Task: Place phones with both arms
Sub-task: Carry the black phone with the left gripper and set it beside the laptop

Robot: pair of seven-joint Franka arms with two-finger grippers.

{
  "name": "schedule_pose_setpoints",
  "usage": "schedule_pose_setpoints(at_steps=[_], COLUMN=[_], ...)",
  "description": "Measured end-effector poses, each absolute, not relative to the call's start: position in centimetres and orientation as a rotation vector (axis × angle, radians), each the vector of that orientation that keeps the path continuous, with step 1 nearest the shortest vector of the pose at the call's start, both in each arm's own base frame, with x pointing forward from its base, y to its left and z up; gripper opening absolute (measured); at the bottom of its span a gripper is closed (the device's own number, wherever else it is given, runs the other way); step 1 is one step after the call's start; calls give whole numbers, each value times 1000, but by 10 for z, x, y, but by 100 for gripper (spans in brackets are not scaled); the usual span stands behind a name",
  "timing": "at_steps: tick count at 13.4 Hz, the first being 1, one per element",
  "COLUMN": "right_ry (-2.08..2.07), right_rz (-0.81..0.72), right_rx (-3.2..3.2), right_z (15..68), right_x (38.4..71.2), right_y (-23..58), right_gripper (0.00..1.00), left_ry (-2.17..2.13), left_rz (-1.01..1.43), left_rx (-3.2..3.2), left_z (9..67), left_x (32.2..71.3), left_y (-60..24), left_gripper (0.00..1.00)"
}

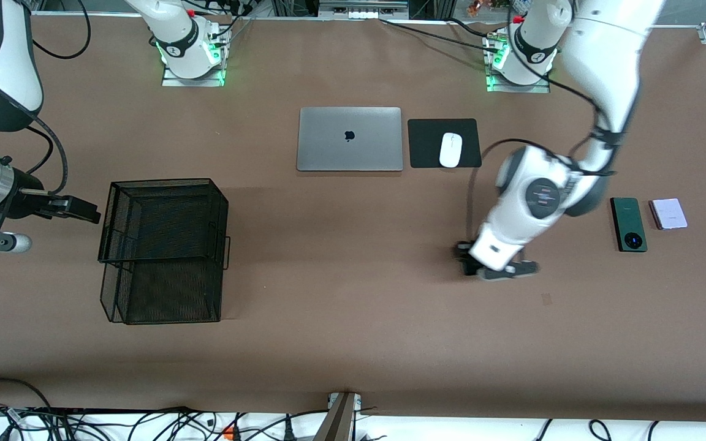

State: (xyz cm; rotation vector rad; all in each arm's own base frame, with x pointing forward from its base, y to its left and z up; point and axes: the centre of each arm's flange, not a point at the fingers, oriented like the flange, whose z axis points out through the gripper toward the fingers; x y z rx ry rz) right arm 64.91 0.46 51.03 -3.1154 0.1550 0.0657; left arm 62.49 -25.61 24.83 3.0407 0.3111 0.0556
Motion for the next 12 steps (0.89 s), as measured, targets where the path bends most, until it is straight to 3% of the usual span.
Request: schedule_pose_setpoints(at_steps=[5,12], right_ry=[155,155], right_rz=[66,66], right_rx=[-3115,-3115], right_z=[510,510], right_x=[649,649], right_y=[5,5], right_gripper=[100,100], left_ry=[382,189], left_rz=[25,142], left_rx=[3014,3067], left_z=[243,213], left_x=[584,531], left_y=[-418,-539], left_gripper=[80,80])
